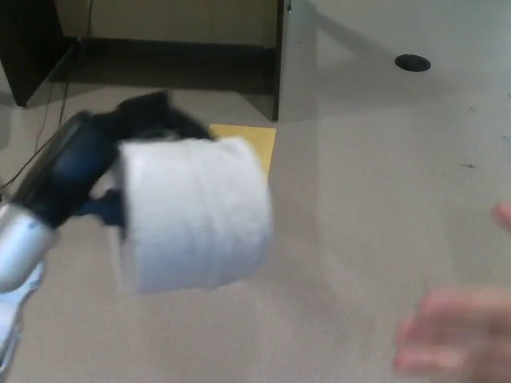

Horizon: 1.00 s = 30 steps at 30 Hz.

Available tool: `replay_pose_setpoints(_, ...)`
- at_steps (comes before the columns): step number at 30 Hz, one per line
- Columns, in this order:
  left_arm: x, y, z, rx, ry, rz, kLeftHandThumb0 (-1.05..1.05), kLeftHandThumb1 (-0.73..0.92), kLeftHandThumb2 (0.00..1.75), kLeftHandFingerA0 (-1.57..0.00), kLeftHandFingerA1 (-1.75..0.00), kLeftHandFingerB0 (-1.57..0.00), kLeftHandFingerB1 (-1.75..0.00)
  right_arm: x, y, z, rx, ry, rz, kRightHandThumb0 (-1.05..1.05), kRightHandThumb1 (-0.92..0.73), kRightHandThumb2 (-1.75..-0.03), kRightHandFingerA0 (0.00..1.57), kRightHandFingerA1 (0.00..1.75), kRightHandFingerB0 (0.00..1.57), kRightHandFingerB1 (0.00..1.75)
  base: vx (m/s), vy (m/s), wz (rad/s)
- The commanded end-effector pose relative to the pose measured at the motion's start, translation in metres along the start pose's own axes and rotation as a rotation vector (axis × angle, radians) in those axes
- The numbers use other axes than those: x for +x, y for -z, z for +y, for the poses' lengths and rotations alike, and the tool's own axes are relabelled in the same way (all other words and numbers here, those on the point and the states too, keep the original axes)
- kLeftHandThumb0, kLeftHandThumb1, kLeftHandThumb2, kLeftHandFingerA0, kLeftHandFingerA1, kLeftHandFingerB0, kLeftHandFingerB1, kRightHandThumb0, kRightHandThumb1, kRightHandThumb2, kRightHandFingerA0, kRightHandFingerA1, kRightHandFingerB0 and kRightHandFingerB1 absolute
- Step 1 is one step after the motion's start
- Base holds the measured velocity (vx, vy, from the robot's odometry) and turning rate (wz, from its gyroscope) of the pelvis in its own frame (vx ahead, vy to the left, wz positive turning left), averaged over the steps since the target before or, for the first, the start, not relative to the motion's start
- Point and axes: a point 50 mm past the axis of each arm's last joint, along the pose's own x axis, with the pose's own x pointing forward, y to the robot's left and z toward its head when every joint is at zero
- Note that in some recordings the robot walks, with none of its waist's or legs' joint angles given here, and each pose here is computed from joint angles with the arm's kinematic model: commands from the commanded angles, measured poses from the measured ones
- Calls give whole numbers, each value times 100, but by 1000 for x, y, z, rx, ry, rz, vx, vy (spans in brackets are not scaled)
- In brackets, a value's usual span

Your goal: A person is holding a toilet paper roll and the robot extends its left hand to grab the roll by inserting its thumb into the gap in the middle and brings its hand down by its side. Then it extends its arm again to hand the toilet paper roll back to the person.

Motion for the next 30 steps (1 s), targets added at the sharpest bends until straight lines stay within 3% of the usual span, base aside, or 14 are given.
replay_pose_setpoints(1, 49, -38, -18, 46, 93, -34, -11, 70, 84, -80, -153, -71, -130, -2, 6, -3, -19, -6, 19, -36, -67, -60, 74, 62, 58, 43, 0, 0, 0)
replay_pose_setpoints(3, 65, -50, -22, 59, 106, -74, -15, 78, 76, -74, -156, -64, -138, 1, 1, -9, -18, -3, 15, -36, -67, -60, 74, 60, 56, 43, 0, 0, 0)
replay_pose_setpoints(4, 70, -56, -25, 49, 113, -97, -17, 81, 72, -72, -154, -66, -132, 1, 0, -10, -21, -5, 14, -35, -66, -60, 74, 60, 56, 43, 0, 0, 0)
replay_pose_setpoints(7, 77, -65, -35, 32, 121, -133, -11, 78, 73, -71, -155, -61, -139, 0, 2, -7, -22, -12, 16, -35, -66, -60, 74, 58, 58, 44, 0, 0, 0)
replay_pose_setpoints(10, 84, -77, -47, 52, 130, -153, -14, 71, 83, -84, -159, -68, -140, 0, 2, -5, -20, -14, 5, -37, -66, -60, 74, 61, 59, 45, 0, 0, 0)
replay_pose_setpoints(13, 92, -89, -60, 43, 164, -180, -15, 72, 80, -78, -162, -61, -146, 2, -1, -4, -17, -23, 15, -36, -67, -60, 73, 58, 58, 43, 0, 0, 0)
replay_pose_setpoints(19, 94, -106, -88, 7, 223, -206, -15, 76, 73, -76, -158, -64, -143, 1, -3, 5, 6, -41, -2, -37, -66, -60, 73, 59, 59, 45, 0, 0, 0)
replay_pose_setpoints(21, 94, -112, -97, 3, 235, -225, -23, 76, 63, -74, -163, -66, -136, 1, -3, 5, -12, -46, 2, -37, -67, -60, 71, 55, 59, 44, 0, 0, 0)
replay_pose_setpoints(23, 94, -116, -105, 0, 240, -247, -23, 75, 63, -75, -160, -69, -126, 2, -3, 4, -18, -45, 10, -37, -66, -60, 72, 57, 59, 44, 0, 0, 0)
replay_pose_setpoints(25, 93, -116, -110, -19, 252, -252, -20, 77, 65, -75, -159, -69, -130, 2, -3, 4, -13, -46, 9, -36, -66, -60, 72, 56, 57, 44, 0, 0, 0)
replay_pose_setpoints(27, 88, -117, -120, -32, 281, -243, -19, 74, 66, -82, -150, -79, -115, 2, -3, 9, -22, -56, 14, -37, -67, -60, 74, 57, 54, 42, 0, 0, 0)
replay_pose_setpoints(30, 83, -118, -128, -31, 300, -233, -19, 75, 65, -80, -154, -74, -126, 1, -3, 14, -22, -69, 9, -36, -68, -60, 74, 56, 53, 42, 0, 0, 0)
